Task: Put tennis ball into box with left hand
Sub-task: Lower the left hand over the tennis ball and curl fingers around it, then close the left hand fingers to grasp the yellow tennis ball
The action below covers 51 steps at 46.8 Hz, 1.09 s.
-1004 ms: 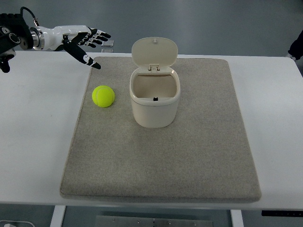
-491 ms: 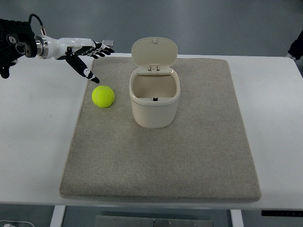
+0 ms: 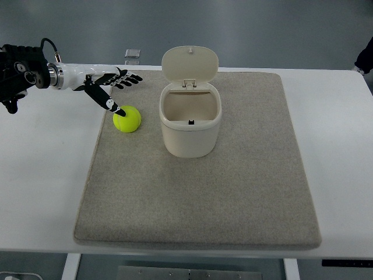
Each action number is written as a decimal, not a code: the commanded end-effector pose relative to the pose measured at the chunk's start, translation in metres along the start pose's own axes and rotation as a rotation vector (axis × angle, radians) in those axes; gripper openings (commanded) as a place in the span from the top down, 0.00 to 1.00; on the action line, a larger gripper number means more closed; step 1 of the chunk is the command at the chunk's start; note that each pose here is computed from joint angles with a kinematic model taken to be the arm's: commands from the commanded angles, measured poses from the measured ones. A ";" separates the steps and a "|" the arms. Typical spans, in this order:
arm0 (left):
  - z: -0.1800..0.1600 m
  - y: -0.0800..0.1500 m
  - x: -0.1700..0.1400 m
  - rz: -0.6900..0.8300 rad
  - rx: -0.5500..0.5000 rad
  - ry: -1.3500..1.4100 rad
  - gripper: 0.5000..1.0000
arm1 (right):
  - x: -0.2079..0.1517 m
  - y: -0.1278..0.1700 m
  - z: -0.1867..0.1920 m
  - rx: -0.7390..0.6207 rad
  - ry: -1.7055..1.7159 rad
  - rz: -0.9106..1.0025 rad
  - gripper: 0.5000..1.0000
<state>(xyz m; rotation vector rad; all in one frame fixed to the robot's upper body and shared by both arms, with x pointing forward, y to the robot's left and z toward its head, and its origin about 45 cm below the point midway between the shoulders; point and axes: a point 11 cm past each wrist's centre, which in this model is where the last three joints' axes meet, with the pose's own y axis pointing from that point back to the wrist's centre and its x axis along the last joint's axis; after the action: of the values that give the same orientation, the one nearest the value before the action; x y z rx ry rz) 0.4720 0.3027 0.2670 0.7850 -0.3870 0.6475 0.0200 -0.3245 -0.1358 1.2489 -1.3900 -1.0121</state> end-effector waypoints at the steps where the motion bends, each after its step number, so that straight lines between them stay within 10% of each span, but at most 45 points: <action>1: 0.000 -0.001 0.000 0.003 -0.003 0.004 0.04 | 0.000 0.000 0.000 0.000 0.000 0.000 0.12; 51: 0.000 -0.010 -0.030 -0.096 0.026 -0.154 0.05 | 0.000 0.000 0.000 0.000 0.000 0.000 0.12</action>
<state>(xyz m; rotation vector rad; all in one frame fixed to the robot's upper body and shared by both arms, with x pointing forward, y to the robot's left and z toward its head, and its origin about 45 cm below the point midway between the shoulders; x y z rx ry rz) 0.4559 0.2842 0.2463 0.8558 -0.4528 0.5114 0.0200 -0.3244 -0.1358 1.2490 -1.3900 -1.0122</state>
